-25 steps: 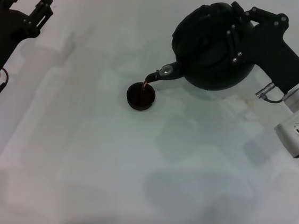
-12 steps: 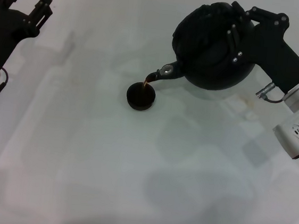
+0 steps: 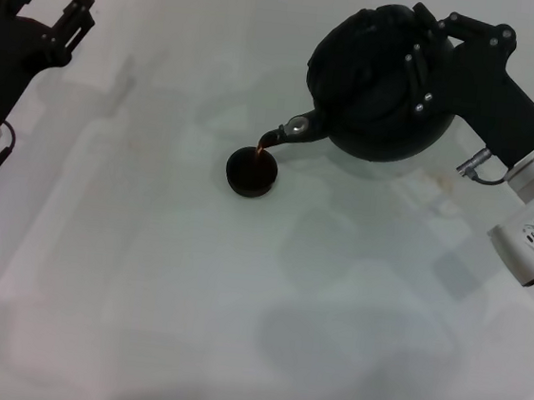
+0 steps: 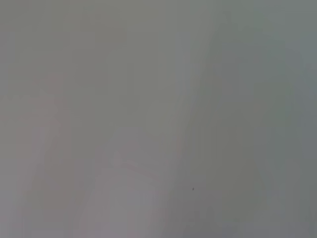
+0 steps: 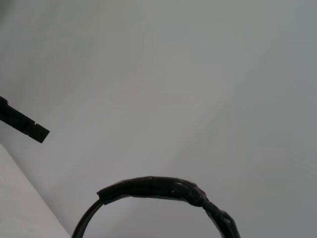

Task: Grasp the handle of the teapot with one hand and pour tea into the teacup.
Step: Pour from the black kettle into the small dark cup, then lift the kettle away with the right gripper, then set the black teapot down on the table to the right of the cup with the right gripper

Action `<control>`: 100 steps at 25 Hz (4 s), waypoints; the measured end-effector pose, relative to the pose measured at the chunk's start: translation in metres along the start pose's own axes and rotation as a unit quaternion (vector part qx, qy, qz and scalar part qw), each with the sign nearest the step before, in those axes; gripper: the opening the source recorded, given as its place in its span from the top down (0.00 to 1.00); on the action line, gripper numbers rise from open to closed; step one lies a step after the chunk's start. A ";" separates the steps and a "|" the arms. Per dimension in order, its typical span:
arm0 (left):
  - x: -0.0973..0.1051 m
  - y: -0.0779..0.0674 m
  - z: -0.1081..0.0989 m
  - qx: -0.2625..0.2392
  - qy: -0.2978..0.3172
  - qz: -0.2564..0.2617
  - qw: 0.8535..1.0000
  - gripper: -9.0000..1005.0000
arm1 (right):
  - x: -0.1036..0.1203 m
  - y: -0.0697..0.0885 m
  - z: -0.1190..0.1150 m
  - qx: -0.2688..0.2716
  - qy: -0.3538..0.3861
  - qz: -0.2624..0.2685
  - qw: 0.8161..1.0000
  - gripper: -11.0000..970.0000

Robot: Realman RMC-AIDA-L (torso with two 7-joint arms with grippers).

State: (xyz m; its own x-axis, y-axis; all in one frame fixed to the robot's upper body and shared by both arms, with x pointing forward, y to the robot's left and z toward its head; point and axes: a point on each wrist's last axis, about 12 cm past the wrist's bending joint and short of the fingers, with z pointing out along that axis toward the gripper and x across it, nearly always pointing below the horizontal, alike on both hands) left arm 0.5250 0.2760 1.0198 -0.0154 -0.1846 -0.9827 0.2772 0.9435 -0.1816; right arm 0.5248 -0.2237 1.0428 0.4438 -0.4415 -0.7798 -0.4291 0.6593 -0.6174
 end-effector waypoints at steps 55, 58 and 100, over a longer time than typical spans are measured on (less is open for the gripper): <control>-0.001 0.000 0.002 -0.010 -0.005 -0.010 1.000 0.22 | 0.033 -0.008 -0.073 0.106 0.067 0.354 0.927 0.87; -0.001 0.000 0.002 -0.010 -0.005 -0.010 1.000 0.22 | 0.033 -0.003 -0.077 0.094 0.074 0.355 0.927 0.87; 0.002 0.002 -0.005 -0.016 -0.002 -0.011 1.000 0.23 | 0.041 0.002 -0.078 0.095 0.109 0.391 0.909 0.60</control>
State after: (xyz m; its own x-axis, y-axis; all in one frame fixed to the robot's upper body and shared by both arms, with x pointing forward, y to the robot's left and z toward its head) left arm 0.5213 0.2791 1.0176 -0.0175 -0.2064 -0.9783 0.2458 0.9476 -0.2043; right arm 0.4805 -0.2883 1.0015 -0.1132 0.1102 -0.9874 -0.3945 0.9072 0.1465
